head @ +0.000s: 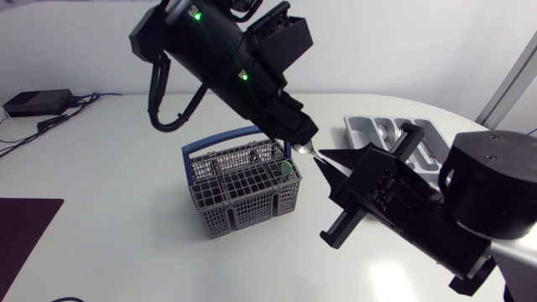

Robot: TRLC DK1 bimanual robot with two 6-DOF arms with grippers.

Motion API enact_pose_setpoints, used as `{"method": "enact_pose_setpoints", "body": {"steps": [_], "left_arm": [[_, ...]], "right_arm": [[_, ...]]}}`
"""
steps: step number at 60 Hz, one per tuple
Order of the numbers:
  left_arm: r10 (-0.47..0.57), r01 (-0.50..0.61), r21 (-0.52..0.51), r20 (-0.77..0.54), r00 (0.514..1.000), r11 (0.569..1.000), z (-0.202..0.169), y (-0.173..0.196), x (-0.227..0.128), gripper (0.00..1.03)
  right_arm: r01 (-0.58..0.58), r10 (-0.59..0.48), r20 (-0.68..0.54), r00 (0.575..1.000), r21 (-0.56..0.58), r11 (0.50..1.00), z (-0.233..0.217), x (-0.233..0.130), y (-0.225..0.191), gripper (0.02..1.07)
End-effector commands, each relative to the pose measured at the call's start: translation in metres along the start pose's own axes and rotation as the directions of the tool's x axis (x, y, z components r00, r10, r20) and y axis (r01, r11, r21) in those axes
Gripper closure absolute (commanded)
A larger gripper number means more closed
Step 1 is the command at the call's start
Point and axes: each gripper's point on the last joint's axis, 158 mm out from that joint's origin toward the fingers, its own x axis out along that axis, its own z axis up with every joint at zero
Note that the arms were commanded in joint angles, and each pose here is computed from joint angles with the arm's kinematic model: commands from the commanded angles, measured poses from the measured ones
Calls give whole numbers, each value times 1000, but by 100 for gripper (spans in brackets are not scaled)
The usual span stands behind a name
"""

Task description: Unload the cutlery basket into the drawer organizer.

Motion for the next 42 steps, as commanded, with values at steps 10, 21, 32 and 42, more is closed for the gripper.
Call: {"method": "enact_pose_setpoints", "body": {"steps": [10, 21, 32, 42], "left_arm": [[-16, 15, -35, -7, 1000, 999, 2, 0, 3, 100], [-17, 17, -39, -6, 1000, 999, 2, 0, 4, 100], [-17, 17, -48, 11, 1000, 999, 9, 1, 0, 89], [-3, 7, -66, 55, 999, 998, 21, 7, -8, 48]], "right_arm": [[2, -2, -27, 1000, -22, 1000, -12, 0, 5, 100], [-8, 7, -36, 999, -25, 1000, -15, 0, 8, 101], [-5, 4, -39, 999, -26, 1000, -17, -4, 7, 101], [-2, 1, -50, 999, -22, 1000, -21, -8, 4, 101]]}}
